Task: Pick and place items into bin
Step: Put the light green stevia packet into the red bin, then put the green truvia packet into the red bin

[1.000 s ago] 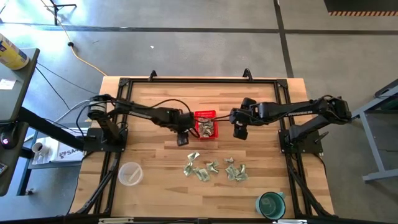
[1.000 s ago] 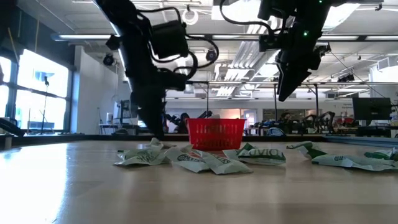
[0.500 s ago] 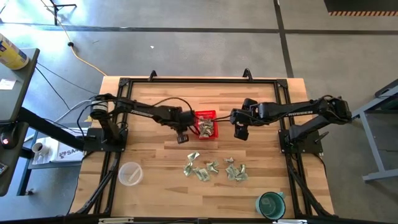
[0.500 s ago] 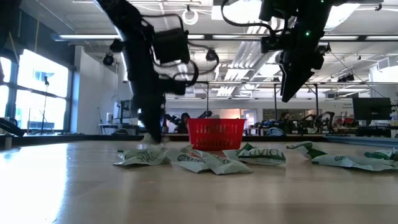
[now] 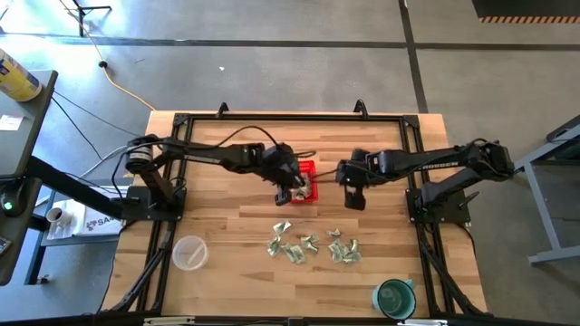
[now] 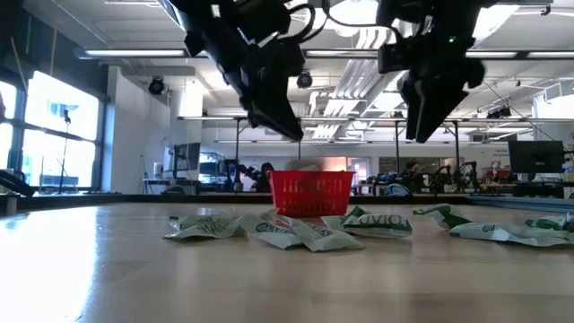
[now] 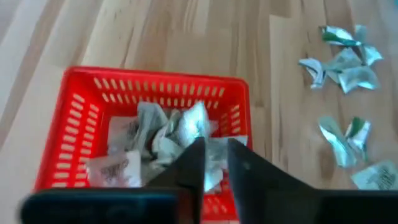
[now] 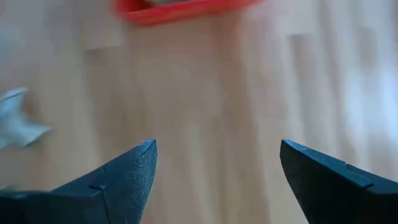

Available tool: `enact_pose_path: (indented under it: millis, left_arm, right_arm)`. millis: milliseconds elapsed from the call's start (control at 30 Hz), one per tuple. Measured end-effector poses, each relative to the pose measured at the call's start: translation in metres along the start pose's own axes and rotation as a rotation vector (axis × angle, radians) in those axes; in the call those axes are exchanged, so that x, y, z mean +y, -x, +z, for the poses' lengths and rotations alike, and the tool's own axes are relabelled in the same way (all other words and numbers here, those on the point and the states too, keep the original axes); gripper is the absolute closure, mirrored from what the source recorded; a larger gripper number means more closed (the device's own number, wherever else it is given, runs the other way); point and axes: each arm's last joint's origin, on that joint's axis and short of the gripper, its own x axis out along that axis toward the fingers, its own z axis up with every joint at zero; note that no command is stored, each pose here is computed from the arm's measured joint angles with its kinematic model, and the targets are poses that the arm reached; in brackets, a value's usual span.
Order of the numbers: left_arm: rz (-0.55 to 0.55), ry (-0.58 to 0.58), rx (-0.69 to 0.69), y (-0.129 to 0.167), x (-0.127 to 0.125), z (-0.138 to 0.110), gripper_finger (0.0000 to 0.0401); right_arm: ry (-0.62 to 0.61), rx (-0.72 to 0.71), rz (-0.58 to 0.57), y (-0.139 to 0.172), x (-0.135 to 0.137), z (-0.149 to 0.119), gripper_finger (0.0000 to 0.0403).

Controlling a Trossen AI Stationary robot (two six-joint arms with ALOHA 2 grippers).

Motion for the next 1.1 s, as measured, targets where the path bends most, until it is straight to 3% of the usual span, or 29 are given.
enact_pose_path:
  millis: [167, 367, 500, 667, 767, 833, 1100]
  left_arm:
    - [0.088, -0.002, 0.034, -0.006, 0.001, -0.004, 0.0215]
    - [0.129, 0.055, 0.127, 0.041, -0.004, -0.008, 0.0168]
    - [0.174, 0.053, 0.245, 0.060, -0.006, -0.020, 0.0175]
    - [0.225, 0.048, 0.292, 0.068, -0.006, -0.028, 0.0205]
    - [0.226, 0.048, 0.298, 0.067, -0.005, -0.031, 0.0223]
    - [0.226, 0.048, 0.302, 0.065, -0.005, -0.033, 0.0234]
    - [0.229, 0.095, 0.314, 0.064, -0.005, -0.037, 0.0263]
  right_arm:
    - [0.136, -0.006, 0.091, 0.005, 0.027, -0.004, 0.0073]
    - [0.259, 0.048, 0.209, 0.001, 0.072, -0.031, 0.0072]
    - [0.274, 0.060, 0.344, -0.009, 0.101, -0.055, 0.0073]
    - [0.366, -0.094, 0.430, -0.013, 0.131, -0.070, 0.0077]
    - [0.523, -0.179, 0.407, -0.015, 0.141, -0.077, 0.0084]
    - [0.588, -0.163, 0.387, -0.021, 0.142, -0.083, 0.0089]
    - [0.714, -0.114, 0.340, -0.039, 0.128, -0.087, 0.0123]
